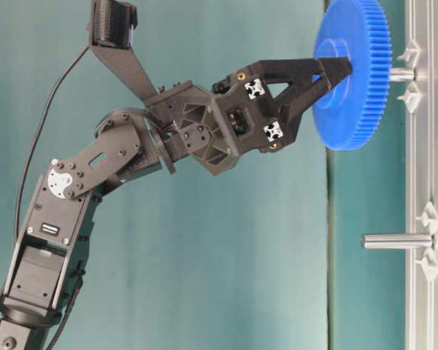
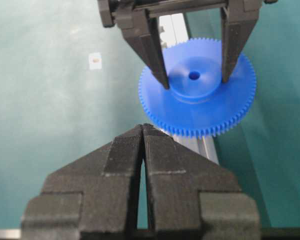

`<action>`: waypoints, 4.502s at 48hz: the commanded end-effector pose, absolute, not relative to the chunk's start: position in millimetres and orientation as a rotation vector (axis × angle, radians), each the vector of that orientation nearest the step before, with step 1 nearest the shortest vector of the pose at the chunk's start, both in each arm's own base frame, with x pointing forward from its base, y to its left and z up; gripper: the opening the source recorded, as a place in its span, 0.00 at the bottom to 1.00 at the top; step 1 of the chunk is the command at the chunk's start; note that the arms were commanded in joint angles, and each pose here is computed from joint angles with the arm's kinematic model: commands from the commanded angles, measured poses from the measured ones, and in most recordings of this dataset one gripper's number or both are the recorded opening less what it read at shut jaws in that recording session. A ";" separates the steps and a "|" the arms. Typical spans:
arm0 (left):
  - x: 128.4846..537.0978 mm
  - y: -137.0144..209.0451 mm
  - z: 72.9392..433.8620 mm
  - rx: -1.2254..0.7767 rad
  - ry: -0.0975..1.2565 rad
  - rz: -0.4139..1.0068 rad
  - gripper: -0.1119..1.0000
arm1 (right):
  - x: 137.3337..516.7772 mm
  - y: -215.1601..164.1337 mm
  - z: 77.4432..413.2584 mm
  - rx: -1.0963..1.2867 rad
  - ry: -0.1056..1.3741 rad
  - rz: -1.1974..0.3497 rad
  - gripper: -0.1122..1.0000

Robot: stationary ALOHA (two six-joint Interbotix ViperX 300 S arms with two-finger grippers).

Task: Find the location of the shaft and insert the large gear.
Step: 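Align the gear's bore with the right shaft using the left gripper, then push the gear onto the shaft and open the left gripper, then withdraw the open left gripper away from the mounted gear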

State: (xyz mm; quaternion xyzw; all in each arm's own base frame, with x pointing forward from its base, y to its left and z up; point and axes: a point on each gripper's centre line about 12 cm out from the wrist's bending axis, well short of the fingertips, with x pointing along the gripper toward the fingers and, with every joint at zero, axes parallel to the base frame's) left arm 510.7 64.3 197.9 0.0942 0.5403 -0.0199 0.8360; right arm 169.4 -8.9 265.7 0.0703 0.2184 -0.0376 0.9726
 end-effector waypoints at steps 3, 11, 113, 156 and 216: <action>510.3 63.8 208.1 0.203 1.132 -0.039 0.86 | 171.0 -9.5 269.7 0.153 0.426 -0.081 0.17; 509.8 65.3 210.0 0.202 1.140 -0.038 0.86 | 171.0 -9.5 269.7 0.153 0.426 -0.081 0.17; 542.2 67.2 222.9 0.196 1.217 -0.052 0.94 | 169.6 -9.5 271.2 0.153 0.417 -0.080 0.17; 533.8 84.8 251.4 0.175 1.219 -0.019 0.93 | 168.3 -9.1 272.0 0.152 0.414 -0.078 0.17; 538.3 101.7 243.3 0.149 1.264 0.001 0.93 | 168.2 -9.0 272.0 0.154 0.411 -0.078 0.17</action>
